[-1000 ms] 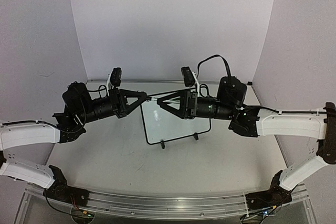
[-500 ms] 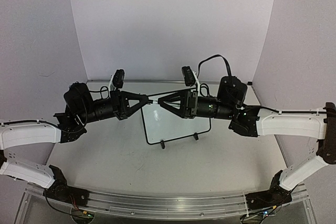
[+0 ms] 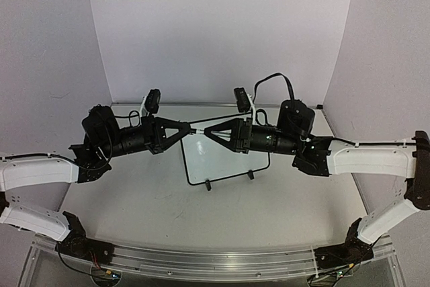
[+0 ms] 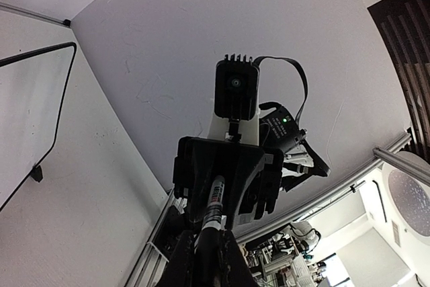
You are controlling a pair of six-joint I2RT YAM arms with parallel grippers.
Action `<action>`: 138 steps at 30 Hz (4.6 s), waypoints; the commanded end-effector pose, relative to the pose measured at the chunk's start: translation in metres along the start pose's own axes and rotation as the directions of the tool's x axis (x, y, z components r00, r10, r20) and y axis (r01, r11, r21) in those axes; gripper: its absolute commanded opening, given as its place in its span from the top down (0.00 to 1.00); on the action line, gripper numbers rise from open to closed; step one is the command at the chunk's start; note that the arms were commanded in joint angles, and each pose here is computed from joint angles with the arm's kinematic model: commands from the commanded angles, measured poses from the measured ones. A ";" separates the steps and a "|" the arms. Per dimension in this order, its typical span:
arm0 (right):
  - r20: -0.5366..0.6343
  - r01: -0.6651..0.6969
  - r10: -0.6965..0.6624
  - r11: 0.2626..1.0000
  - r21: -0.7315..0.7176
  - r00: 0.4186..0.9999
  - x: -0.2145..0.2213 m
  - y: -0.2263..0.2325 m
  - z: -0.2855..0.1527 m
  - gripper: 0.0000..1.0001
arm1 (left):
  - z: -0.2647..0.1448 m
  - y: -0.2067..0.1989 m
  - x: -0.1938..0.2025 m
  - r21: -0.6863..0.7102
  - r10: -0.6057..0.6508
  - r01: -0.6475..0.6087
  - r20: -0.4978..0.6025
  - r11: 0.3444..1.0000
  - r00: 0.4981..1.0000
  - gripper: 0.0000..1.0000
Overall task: Write a sentence on the whiteboard
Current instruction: Open the pen cap from the whiteboard marker, then place the pen cap at the center of the board, then hold the whiteboard at the center of the board.
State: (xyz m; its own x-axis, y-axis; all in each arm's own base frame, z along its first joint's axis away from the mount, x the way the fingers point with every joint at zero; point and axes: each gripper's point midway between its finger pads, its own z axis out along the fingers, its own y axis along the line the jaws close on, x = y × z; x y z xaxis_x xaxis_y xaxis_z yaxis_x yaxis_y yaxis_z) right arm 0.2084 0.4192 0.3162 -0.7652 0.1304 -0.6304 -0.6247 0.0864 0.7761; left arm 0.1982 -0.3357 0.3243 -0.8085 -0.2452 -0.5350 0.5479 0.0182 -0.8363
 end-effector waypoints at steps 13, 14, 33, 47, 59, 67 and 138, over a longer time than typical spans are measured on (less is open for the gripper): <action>0.141 -0.023 0.019 0.999 0.029 0.990 -0.013 -0.020 -0.028 1.00 | -0.024 0.008 -0.041 -0.076 -0.028 0.042 0.178 0.996 0.984 1.00; 0.139 -0.030 0.026 0.999 0.033 0.990 -0.011 -0.024 -0.033 1.00 | -0.035 0.008 -0.052 -0.079 -0.029 0.047 0.219 0.996 0.975 1.00; -0.001 0.076 -0.079 0.956 0.284 0.997 0.006 -0.052 -0.072 1.00 | -0.115 0.172 0.058 -0.717 -0.276 0.129 -0.091 0.685 0.957 1.00; -0.094 0.099 -0.067 0.911 0.400 0.993 0.042 -0.066 -0.063 1.00 | -0.123 0.243 0.098 -0.817 -0.413 0.161 -0.102 0.554 0.905 0.93; -0.098 0.085 -0.046 0.890 0.447 0.994 0.058 -0.069 -0.060 1.00 | -0.142 0.253 0.102 -0.869 -0.391 0.115 -0.096 0.482 0.916 0.40; -0.081 0.083 -0.050 0.875 0.478 0.995 0.055 -0.066 -0.068 1.00 | -0.149 0.240 0.086 -0.900 -0.358 0.009 -0.165 0.437 0.919 0.15; -0.090 0.186 -0.163 0.897 0.402 0.982 -0.042 -0.132 0.041 1.00 | -0.019 0.195 -0.047 -0.278 0.278 -0.515 -0.591 0.810 0.757 1.00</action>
State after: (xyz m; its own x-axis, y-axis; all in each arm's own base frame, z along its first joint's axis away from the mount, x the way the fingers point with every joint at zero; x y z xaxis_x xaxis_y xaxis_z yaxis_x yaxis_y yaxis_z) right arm 0.3227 0.4331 0.2245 -0.6939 -0.0006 -0.7201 -0.6114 0.5287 0.5887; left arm 0.3417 -0.3039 0.1851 -0.6210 0.3713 -0.6903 0.7774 0.4042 -0.4820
